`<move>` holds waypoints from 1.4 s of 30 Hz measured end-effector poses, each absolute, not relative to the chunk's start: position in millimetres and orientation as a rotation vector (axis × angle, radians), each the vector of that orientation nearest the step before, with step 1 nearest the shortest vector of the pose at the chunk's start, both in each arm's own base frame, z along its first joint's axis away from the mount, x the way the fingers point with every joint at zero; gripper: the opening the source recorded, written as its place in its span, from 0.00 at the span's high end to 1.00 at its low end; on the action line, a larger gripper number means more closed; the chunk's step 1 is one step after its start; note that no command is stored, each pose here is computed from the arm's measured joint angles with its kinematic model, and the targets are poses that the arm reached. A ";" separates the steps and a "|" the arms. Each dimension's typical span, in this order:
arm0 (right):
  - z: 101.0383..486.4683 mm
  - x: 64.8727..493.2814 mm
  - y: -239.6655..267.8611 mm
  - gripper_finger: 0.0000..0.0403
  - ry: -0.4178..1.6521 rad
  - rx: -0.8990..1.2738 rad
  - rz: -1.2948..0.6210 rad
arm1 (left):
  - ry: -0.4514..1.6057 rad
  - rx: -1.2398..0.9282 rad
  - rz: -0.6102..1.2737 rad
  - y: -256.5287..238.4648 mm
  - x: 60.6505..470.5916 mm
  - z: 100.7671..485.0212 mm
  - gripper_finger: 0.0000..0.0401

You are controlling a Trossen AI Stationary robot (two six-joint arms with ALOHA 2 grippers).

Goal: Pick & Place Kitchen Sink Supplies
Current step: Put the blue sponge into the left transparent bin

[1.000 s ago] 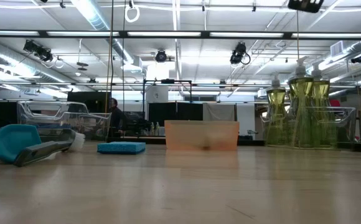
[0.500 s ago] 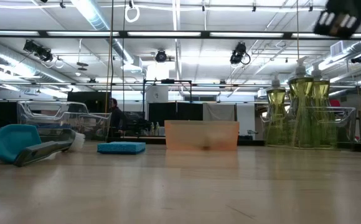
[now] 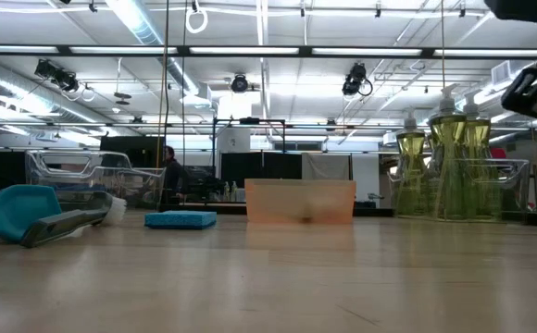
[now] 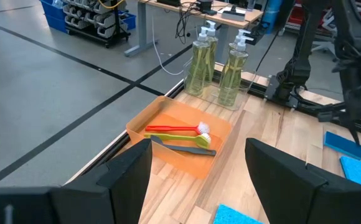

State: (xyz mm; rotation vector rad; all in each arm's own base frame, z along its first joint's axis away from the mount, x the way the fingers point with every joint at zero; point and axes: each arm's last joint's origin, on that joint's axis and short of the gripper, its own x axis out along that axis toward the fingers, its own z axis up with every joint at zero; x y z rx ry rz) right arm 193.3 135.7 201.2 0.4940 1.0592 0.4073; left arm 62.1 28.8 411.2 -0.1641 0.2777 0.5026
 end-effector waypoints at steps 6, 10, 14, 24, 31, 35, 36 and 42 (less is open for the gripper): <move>202.8 188.4 147.7 0.57 0.975 0.400 0.445 | 0.278 -0.164 0.503 28.8 62.1 411.2 0.34; 204.7 185.9 154.3 0.49 0.905 0.326 0.442 | 0.278 -0.164 0.503 28.8 62.1 411.2 0.34; 200.7 186.8 159.6 0.42 0.878 0.271 0.434 | 0.278 -0.165 0.503 28.8 62.1 411.2 0.34; 175.5 201.5 176.9 0.36 0.855 0.173 0.475 | 0.271 -0.189 0.507 28.8 62.1 411.2 0.34; 150.7 208.6 183.0 0.36 0.904 0.108 0.470 | 0.272 -0.189 0.507 28.8 62.0 411.1 0.34; 138.2 210.4 184.5 0.36 0.930 0.037 0.482 | 0.271 -0.187 0.517 29.1 61.9 411.1 0.34; 136.1 211.1 185.0 0.36 0.928 0.020 0.489 | 0.271 -0.186 0.523 29.2 61.8 411.1 0.34; 125.8 219.4 189.9 0.38 0.863 -0.015 0.474 | 0.271 -0.186 0.525 29.3 61.8 411.1 0.34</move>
